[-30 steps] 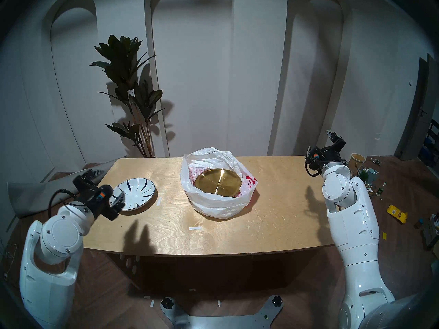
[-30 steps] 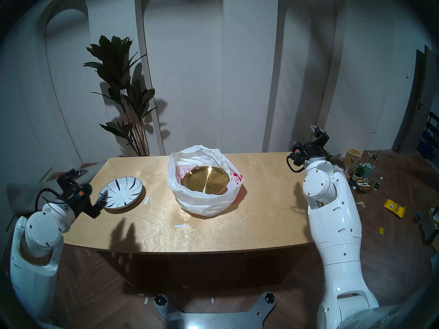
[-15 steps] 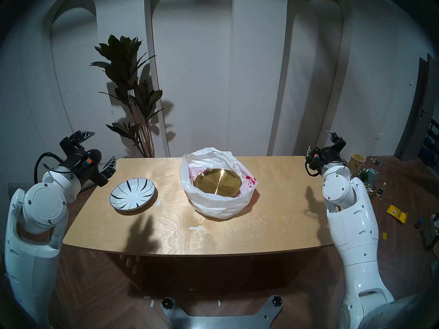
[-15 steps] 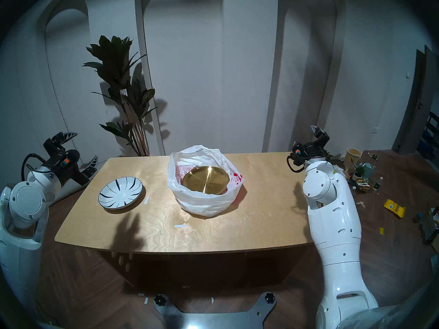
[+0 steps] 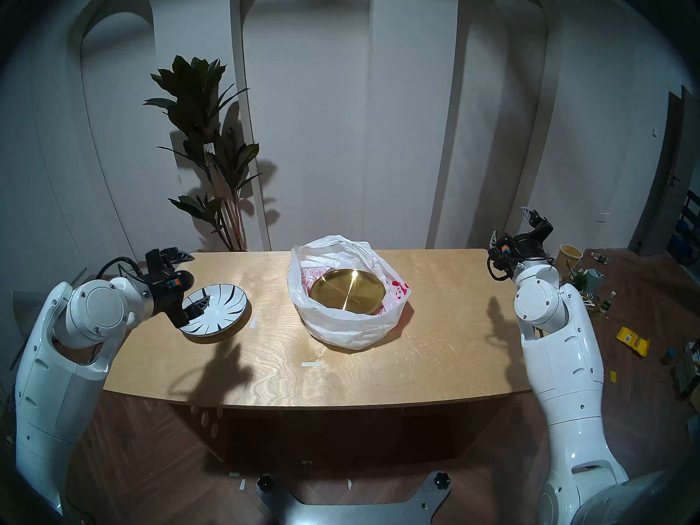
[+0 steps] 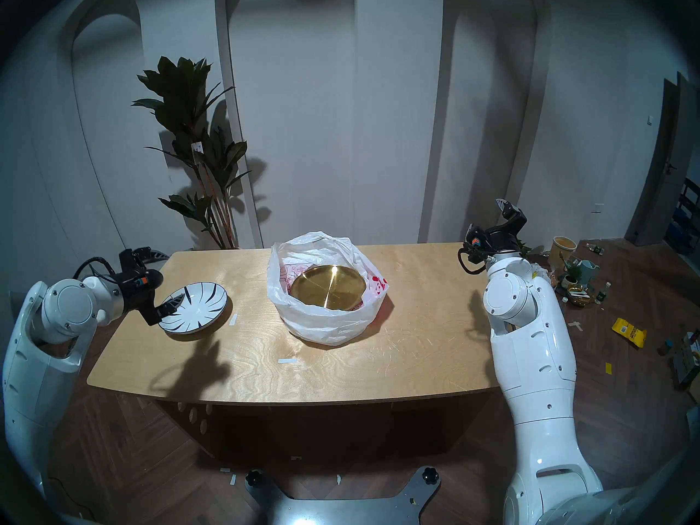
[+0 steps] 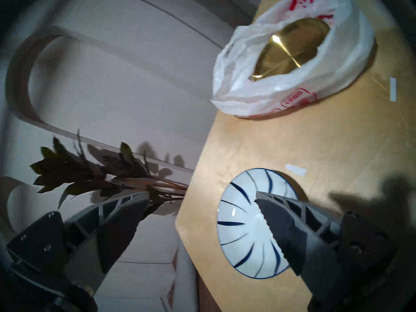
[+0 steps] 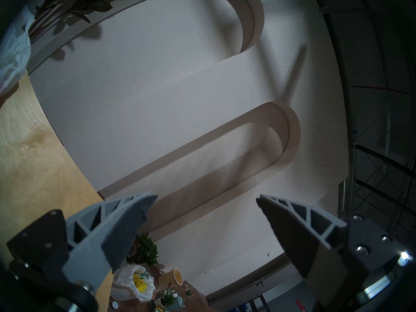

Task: Bag the groceries: heavy items first, fragile items on top

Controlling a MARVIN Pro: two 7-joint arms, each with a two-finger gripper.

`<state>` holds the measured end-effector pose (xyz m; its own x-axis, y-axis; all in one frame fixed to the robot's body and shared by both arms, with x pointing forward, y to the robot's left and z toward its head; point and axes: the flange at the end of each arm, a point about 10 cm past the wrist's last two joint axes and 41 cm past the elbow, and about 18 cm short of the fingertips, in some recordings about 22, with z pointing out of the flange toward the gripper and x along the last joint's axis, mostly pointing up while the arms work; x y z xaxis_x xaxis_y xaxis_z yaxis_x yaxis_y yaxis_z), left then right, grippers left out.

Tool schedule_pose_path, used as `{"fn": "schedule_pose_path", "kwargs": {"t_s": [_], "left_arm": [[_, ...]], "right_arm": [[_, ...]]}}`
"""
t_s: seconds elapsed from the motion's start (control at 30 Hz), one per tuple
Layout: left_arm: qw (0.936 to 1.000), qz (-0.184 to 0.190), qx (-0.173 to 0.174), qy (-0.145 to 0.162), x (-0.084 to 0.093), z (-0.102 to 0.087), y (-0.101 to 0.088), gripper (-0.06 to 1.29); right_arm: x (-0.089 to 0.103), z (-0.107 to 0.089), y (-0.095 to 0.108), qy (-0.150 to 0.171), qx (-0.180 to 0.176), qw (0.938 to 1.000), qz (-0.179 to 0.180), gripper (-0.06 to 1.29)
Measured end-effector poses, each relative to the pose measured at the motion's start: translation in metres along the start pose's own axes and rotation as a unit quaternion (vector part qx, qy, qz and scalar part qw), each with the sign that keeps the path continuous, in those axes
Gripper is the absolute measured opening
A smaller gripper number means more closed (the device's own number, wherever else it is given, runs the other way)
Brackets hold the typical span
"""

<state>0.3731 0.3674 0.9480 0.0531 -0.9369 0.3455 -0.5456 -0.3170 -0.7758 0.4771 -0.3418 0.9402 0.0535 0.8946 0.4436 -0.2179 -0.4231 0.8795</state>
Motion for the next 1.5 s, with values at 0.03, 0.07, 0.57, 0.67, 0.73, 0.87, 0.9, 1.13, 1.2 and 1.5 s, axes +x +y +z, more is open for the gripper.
{"fn": "schedule_pose_path", "kwargs": {"t_s": [0.03, 0.07, 0.57, 0.67, 0.73, 0.87, 0.9, 1.13, 1.2, 1.5], "left_arm": [[0.9999, 0.004, -0.014, -0.001, -0.002, 0.003, 0.002, 1.25], [0.9995, 0.008, -0.031, -0.002, -0.004, 0.006, 0.004, 1.25], [0.9824, 0.022, -0.186, 0.008, -0.021, 0.035, 0.026, 1.25], [0.9820, 0.013, -0.188, 0.009, -0.027, 0.038, 0.020, 1.25], [0.9828, 0.003, -0.185, 0.008, -0.031, 0.039, 0.015, 1.25], [0.9839, -0.021, -0.177, 0.009, -0.041, 0.044, 0.007, 1.25], [0.9840, -0.028, -0.176, 0.009, -0.043, 0.046, 0.006, 1.25], [0.9815, -0.068, -0.179, 0.009, -0.057, 0.064, 0.008, 1.25], [0.9798, -0.077, -0.184, 0.009, -0.059, 0.071, 0.012, 1.25], [0.9708, -0.094, -0.221, 0.006, -0.064, 0.091, 0.024, 1.25]], "right_arm": [[0.000, 0.000, 0.000, 0.000, -0.001, 1.0000, 0.000, 1.27], [0.000, 0.000, 0.000, 0.001, -0.001, 1.0000, 0.000, 1.27], [0.000, -0.001, 0.000, 0.007, -0.009, 0.9999, 0.000, 1.27], [-0.001, -0.001, 0.000, 0.008, -0.010, 0.9999, -0.001, 1.27], [-0.001, -0.001, 0.000, 0.009, -0.011, 0.9999, -0.001, 1.27], [-0.001, -0.001, 0.000, 0.010, -0.012, 0.9999, -0.002, 1.27], [-0.001, -0.001, 0.000, 0.010, -0.013, 0.9999, -0.002, 1.27], [-0.001, -0.001, 0.000, 0.012, -0.016, 0.9998, -0.004, 1.27], [-0.001, -0.001, 0.000, 0.013, -0.018, 0.9998, -0.005, 1.27], [-0.001, -0.001, 0.000, 0.016, -0.023, 0.9996, -0.008, 1.27]]}}
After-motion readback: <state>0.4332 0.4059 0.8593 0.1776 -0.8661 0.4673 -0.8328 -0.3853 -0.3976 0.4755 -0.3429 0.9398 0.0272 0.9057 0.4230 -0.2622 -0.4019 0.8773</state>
